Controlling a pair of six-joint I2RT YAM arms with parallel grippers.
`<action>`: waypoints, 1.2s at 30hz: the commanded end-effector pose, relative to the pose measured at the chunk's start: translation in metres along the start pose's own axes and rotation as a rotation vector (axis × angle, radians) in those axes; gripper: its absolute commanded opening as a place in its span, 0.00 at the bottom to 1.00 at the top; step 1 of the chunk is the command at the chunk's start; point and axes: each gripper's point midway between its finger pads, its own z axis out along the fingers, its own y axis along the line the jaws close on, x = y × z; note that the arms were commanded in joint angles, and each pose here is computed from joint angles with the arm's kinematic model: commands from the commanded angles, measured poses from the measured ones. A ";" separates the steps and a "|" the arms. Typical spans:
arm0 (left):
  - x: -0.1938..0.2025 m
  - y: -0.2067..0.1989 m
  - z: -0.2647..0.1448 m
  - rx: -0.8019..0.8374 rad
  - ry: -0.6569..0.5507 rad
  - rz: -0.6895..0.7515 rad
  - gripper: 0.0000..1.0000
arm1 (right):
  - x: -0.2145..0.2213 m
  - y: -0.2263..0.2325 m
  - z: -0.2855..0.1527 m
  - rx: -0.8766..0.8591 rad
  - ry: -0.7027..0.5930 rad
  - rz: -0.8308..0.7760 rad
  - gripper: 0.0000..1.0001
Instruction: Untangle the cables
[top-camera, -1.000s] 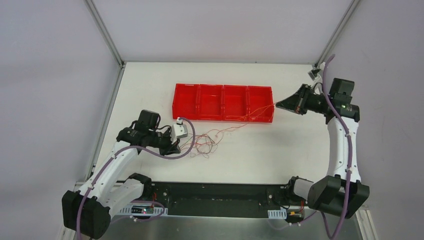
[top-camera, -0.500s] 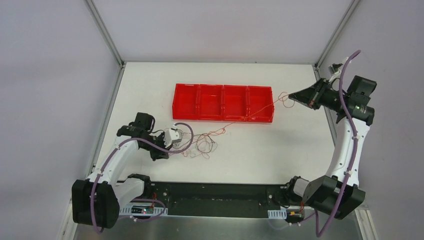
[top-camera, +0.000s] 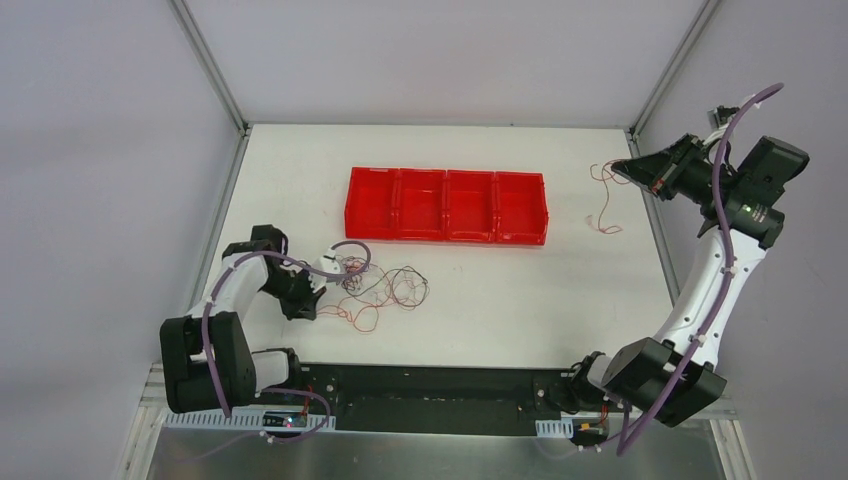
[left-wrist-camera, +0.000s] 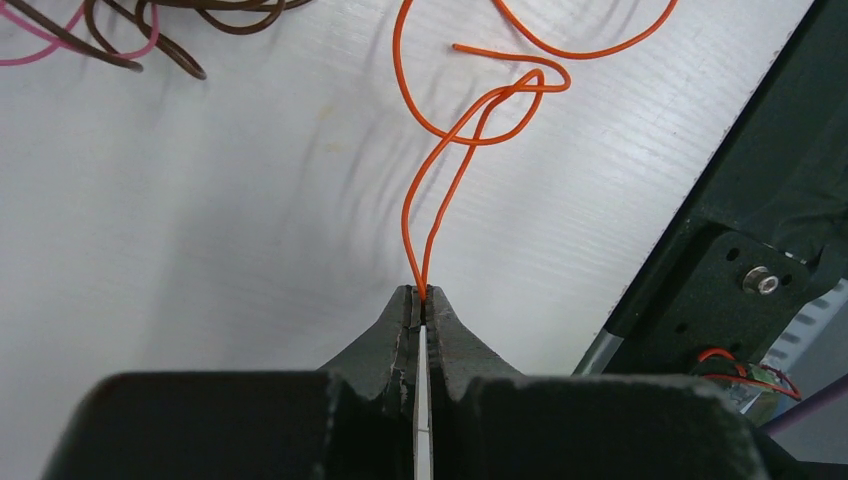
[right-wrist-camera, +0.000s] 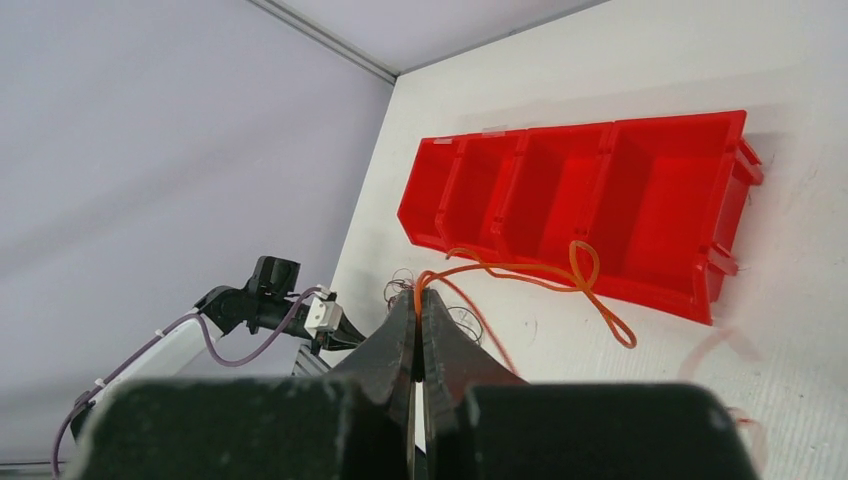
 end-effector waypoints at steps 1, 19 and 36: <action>-0.009 0.005 -0.011 0.005 -0.023 0.039 0.00 | -0.011 0.025 -0.006 -0.074 -0.010 -0.043 0.00; -0.116 -0.009 -0.071 0.008 -0.431 -0.229 0.00 | 0.002 0.005 0.072 0.102 0.049 -0.182 0.00; -0.133 -0.016 -0.080 0.051 -0.500 -0.299 0.00 | 0.032 -0.087 0.165 0.320 0.150 -0.306 0.00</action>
